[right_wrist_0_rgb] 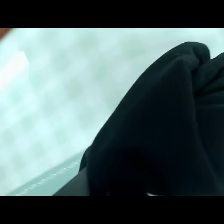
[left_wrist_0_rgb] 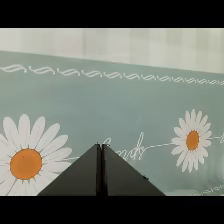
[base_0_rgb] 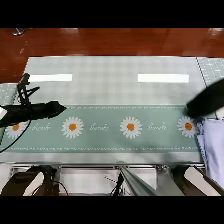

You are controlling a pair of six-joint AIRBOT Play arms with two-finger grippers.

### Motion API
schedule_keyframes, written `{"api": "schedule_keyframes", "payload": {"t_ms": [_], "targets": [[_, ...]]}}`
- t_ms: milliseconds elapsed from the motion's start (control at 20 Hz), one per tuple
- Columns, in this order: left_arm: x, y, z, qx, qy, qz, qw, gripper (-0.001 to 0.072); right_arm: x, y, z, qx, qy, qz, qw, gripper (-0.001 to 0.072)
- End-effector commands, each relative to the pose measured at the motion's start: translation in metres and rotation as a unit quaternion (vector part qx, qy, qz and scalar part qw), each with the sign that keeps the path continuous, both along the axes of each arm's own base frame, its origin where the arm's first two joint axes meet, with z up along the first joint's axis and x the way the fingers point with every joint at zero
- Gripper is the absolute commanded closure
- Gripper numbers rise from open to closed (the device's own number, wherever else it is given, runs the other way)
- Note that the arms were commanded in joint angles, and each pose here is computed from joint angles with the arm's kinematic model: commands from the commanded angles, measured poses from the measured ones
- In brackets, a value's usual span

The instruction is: Fold the shirts.

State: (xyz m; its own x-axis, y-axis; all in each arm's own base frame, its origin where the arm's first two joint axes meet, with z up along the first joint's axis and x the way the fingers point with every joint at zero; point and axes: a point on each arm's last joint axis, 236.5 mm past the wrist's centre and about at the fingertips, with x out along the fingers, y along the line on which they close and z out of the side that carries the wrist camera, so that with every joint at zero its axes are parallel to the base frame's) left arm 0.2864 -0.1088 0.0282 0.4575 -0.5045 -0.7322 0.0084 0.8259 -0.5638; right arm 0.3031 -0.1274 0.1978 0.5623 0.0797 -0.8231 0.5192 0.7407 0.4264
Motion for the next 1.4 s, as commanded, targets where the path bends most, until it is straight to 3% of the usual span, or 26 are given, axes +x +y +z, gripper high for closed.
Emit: {"api": "schedule_keyframes", "payload": {"t_ms": [0, 150, 300, 450, 500, 550, 600, 800, 900, 1000, 1050, 1200, 1300, 1350], "targets": [[-0.006, 0.0, -0.01, -0.002, 0.013, 0.002, 1.0, 0.0682, -0.076, -0.033, -0.022, -0.019, 0.095, -0.09, 0.991, 0.0691], [-0.004, 0.001, -0.009, -0.002, 0.01, 0.005, 1.0, 0.0682, -0.15, -0.056, -0.035, -0.047, 0.175, -0.189, 0.965, 0.0691], [-0.001, -0.002, -0.005, -0.013, 0.005, 0.01, 1.0, 0.0682, -0.232, -0.07, -0.041, -0.109, 0.267, -0.289, 0.913, 0.069], [0.001, -0.006, -0.004, -0.014, -0.002, 0.008, 1.0, 0.0682, -0.252, -0.052, -0.062, -0.109, 0.289, -0.288, 0.907, 0.0689], [0.001, -0.008, -0.003, -0.012, -0.005, 0.003, 1.0, 0.0682, -0.264, -0.051, -0.071, -0.112, 0.31, -0.298, 0.896, 0.0589], [0.002, -0.009, -0.003, -0.008, -0.012, -0.003, 1.0, 0.0682, -0.273, -0.048, -0.079, -0.106, 0.33, -0.307, 0.887, 0.0209], [0.005, -0.007, -0.002, 0.001, -0.025, -0.01, 1.0, 0.0682, -0.274, -0.045, -0.086, -0.097, 0.339, -0.3, 0.886, 0.0092], [0.039, 0.018, 0.048, 0.016, -0.097, 0.019, 0.995, 0.0682, -0.221, -0.054, -0.086, -0.096, 0.243, -0.26, 0.929, 0.0111], [0.065, 0.027, 0.113, 0.024, -0.169, 0.027, 0.985, 0.0682, -0.162, -0.054, -0.066, -0.076, 0.129, -0.233, 0.961, 0.0325], [0.085, 0.02, 0.182, 0.024, -0.237, 0.014, 0.971, 0.0682, -0.077, -0.036, -0.016, -0.03, -0.049, -0.164, 0.985, 0.062], [0.092, 0.011, 0.212, 0.021, -0.262, -0.001, 0.965, 0.0682, -0.035, -0.016, 0.019, -0.01, -0.146, -0.111, 0.983, 0.0689], [0.103, -0.051, 0.264, -0.004, -0.295, -0.086, 0.952, 0.0683, 0.038, 0.071, 0.075, 0.029, -0.273, 0.038, 0.961, 0.0689], [0.103, -0.09, 0.25, 0.008, -0.279, -0.144, 0.95, 0.0683, 0.057, 0.138, 0.052, 0.009, -0.241, 0.15, 0.959, 0.0689], [0.102, -0.097, 0.231, 0.025, -0.26, -0.154, 0.953, 0.0683, 0.06, 0.164, 0.027, -0.031, -0.204, 0.208, 0.956, 0.0689]]}}
